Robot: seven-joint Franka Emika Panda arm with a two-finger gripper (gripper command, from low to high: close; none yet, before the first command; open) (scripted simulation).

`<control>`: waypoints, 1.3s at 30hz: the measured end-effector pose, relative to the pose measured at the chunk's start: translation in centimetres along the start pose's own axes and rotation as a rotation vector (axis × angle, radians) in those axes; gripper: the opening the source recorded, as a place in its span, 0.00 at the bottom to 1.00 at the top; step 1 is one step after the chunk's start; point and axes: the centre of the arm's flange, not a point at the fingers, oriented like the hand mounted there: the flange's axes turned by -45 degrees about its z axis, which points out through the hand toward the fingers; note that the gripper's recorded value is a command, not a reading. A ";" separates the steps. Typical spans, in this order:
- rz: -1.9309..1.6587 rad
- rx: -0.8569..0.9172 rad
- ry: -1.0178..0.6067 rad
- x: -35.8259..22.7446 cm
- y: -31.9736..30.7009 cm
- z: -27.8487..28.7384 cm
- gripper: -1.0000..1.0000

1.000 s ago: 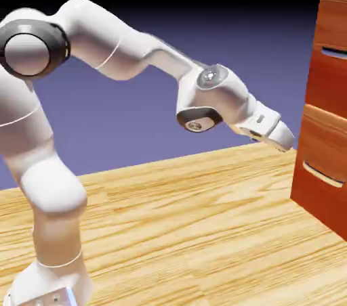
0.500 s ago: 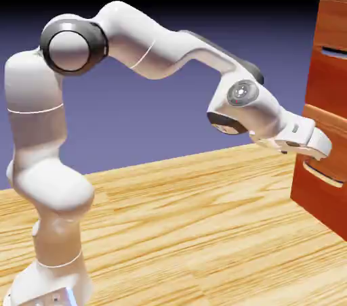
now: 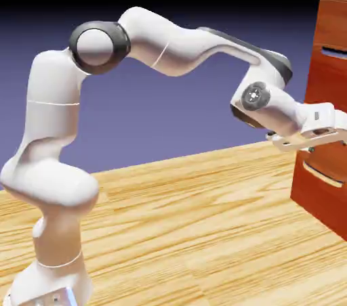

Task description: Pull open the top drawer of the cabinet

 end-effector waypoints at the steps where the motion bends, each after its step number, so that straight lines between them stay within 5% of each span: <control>1: -0.028 -0.016 0.008 0.4 0.2 0.1 0.50; 24: -0.806 -0.492 0.247 20.1 0.1 -1.3 0.50; 32: -0.812 -0.497 0.249 22.1 1.6 2.4 0.50; 33: -0.810 -0.495 0.249 22.2 1.7 2.9 0.00; 39: -0.810 -0.495 0.248 21.1 0.8 0.5 0.00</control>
